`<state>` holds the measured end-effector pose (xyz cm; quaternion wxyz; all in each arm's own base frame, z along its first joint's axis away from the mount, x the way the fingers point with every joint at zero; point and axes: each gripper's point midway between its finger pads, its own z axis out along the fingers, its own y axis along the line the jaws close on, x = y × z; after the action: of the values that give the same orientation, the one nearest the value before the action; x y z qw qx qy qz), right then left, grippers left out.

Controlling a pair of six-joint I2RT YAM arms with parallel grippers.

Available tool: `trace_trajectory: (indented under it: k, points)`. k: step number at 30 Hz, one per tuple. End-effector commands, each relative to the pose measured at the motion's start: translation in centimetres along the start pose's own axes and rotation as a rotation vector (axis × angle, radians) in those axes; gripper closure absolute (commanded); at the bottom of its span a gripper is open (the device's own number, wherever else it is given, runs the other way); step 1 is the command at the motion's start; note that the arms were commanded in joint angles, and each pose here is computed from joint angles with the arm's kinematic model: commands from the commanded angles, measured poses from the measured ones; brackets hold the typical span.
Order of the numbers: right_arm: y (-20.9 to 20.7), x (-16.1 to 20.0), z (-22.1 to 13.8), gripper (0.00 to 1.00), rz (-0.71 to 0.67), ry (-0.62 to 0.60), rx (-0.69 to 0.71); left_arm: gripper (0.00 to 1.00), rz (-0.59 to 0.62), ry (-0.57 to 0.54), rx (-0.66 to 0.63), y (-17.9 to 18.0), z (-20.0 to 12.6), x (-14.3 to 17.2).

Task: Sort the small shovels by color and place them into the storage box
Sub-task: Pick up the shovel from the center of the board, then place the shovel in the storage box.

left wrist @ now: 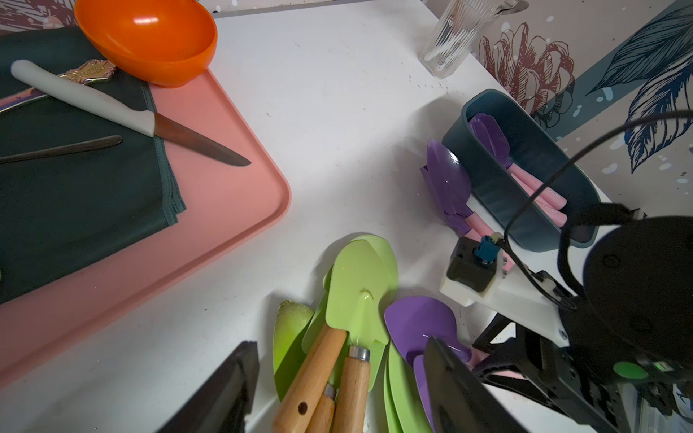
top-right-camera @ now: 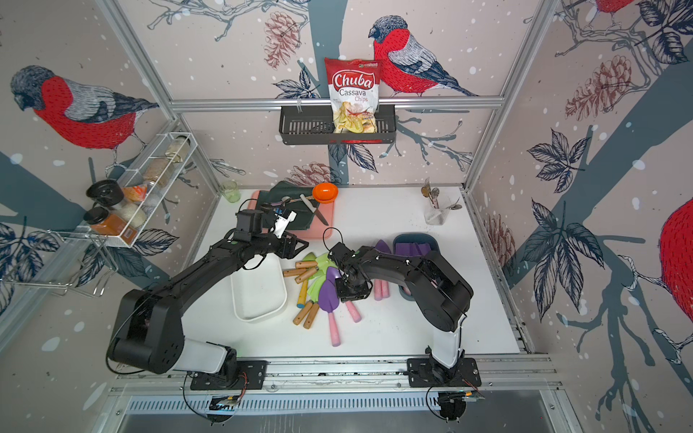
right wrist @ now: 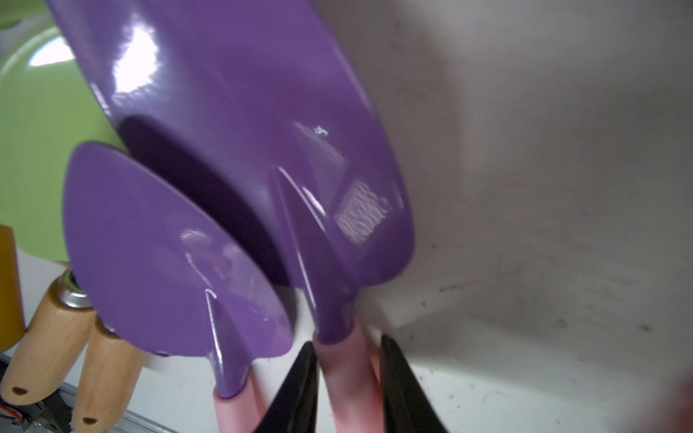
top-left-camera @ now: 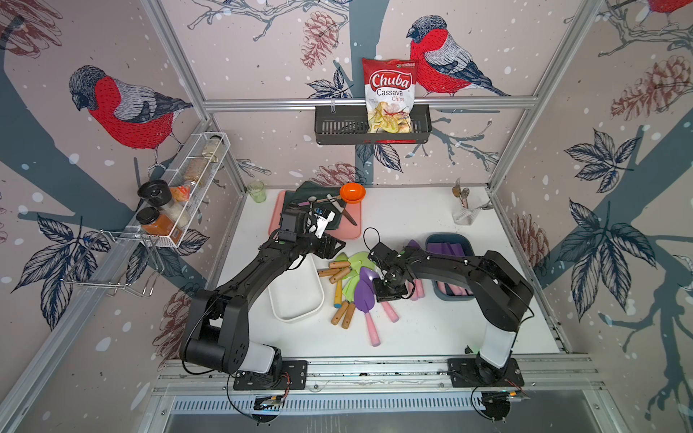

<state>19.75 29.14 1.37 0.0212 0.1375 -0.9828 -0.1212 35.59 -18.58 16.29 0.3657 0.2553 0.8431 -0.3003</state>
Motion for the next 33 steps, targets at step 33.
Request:
trace_trajectory:
  k: [33]
  points:
    - [-16.5,-3.6,-13.9,0.96,0.306,-0.311,0.014,0.28,0.059,-0.047,0.12,-3.4,2.0,-4.3]
